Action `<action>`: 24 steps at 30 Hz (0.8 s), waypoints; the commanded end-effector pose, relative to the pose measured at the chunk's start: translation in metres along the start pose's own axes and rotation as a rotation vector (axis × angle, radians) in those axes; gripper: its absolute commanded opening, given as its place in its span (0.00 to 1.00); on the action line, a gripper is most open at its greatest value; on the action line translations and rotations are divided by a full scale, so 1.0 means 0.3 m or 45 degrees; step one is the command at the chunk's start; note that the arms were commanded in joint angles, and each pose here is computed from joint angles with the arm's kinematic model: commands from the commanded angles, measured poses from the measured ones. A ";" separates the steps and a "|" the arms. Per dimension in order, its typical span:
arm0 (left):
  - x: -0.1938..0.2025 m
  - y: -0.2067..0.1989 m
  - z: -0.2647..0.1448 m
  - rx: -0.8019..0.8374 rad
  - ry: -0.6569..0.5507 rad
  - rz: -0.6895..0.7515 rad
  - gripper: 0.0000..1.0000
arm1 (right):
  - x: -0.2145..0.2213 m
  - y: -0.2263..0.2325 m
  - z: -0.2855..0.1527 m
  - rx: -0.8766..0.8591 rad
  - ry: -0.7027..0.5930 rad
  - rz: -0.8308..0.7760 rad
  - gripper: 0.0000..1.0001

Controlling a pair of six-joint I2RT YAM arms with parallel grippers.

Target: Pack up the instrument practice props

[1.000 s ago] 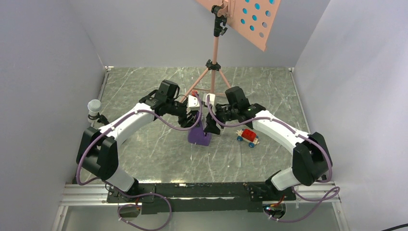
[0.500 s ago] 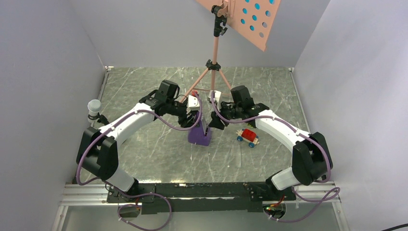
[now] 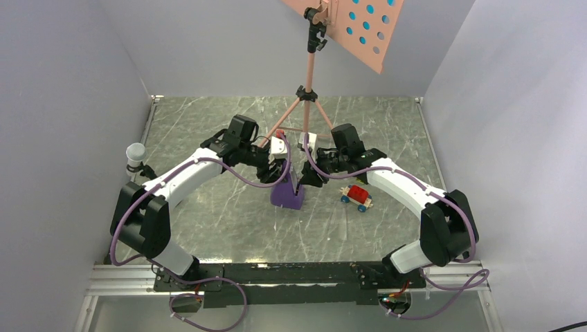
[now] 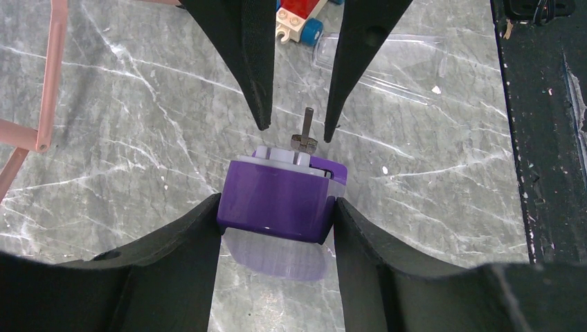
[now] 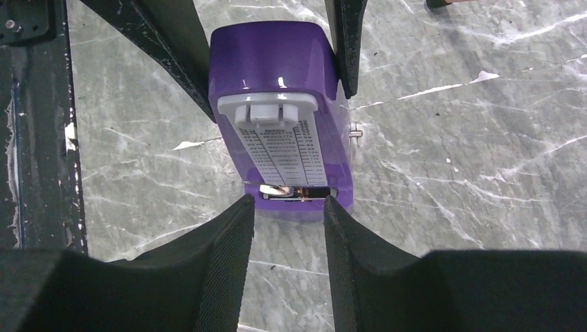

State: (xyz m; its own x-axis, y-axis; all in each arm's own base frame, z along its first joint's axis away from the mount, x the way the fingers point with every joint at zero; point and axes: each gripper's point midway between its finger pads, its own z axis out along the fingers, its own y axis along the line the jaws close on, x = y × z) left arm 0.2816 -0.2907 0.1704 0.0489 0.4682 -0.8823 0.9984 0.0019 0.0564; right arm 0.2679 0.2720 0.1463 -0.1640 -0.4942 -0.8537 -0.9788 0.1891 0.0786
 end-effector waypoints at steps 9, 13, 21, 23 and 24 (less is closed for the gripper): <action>0.076 -0.002 0.031 0.009 0.081 -0.046 0.01 | -0.071 -0.022 0.018 -0.020 -0.065 -0.049 0.33; 0.074 -0.002 0.031 0.009 0.080 -0.044 0.01 | -0.073 -0.023 0.022 -0.024 -0.069 -0.045 0.31; 0.072 0.000 0.032 0.010 0.078 -0.044 0.01 | -0.079 -0.030 0.032 -0.024 -0.072 -0.039 0.19; 0.074 -0.001 0.032 0.011 0.080 -0.045 0.01 | -0.077 -0.032 0.032 -0.022 -0.068 -0.038 0.15; 0.072 -0.002 0.031 0.011 0.079 -0.044 0.01 | -0.078 -0.032 0.032 -0.022 -0.069 -0.042 0.13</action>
State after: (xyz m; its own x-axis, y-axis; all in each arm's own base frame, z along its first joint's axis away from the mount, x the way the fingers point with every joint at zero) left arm 0.2821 -0.2912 0.1705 0.0500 0.4661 -0.8833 0.9984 0.0011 0.0570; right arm 0.2741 0.2778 0.1391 -0.1882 -0.4966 -0.8474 -0.9756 0.1939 0.1030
